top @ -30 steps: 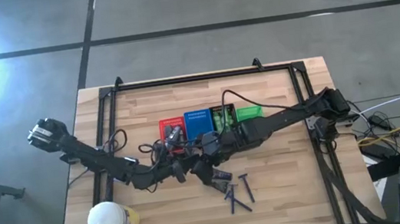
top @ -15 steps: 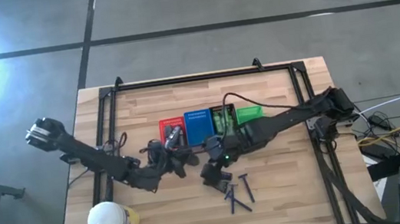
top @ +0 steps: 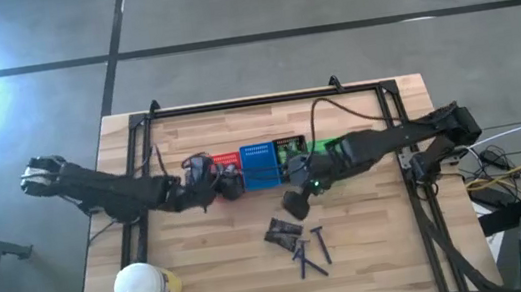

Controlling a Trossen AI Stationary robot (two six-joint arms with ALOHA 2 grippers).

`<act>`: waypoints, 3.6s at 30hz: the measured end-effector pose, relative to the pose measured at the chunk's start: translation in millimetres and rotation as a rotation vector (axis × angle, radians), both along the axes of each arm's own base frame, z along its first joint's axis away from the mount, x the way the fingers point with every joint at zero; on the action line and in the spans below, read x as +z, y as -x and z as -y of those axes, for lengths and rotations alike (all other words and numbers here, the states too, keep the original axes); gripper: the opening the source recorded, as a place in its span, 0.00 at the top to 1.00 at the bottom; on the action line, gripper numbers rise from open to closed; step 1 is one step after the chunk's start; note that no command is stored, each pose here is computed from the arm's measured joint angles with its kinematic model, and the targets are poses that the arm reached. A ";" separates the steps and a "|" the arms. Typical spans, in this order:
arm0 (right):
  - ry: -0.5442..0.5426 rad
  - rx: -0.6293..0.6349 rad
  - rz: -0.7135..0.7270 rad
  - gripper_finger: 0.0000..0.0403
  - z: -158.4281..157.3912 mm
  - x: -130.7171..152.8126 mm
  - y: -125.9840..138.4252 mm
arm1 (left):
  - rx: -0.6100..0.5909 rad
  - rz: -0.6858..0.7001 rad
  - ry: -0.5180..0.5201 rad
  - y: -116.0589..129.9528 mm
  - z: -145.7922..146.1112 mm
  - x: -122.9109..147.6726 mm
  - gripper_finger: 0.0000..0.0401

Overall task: Pick & Place Travel size toiletries
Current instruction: Put the black deodorant into the red basket, then put the blue razor into the green basket

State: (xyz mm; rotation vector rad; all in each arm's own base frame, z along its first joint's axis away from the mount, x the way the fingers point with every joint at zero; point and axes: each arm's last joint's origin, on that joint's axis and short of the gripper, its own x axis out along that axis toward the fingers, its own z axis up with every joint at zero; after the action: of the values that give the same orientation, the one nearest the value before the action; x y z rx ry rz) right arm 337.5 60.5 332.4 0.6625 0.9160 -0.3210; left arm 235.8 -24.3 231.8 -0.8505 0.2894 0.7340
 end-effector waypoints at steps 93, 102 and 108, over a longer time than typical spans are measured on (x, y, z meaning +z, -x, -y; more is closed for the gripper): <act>-0.109 0.191 -0.238 0.18 -124.0 -110.7 92.7 | -0.386 0.208 0.049 -14.0 145.8 54.1 0.27; -0.117 -0.122 -0.324 0.17 -118.1 -146.0 54.7 | -0.472 0.179 0.010 -6.8 154.9 54.0 0.27; -0.141 -0.209 -0.419 0.23 -109.8 -171.9 40.8 | -0.528 0.171 0.015 -3.8 157.0 56.2 0.27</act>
State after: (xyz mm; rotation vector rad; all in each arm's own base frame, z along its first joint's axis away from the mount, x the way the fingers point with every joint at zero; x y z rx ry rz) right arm 296.7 170.4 160.5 0.8403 1.2797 -0.6007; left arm 239.6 -181.4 288.0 -0.7987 0.3476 0.1669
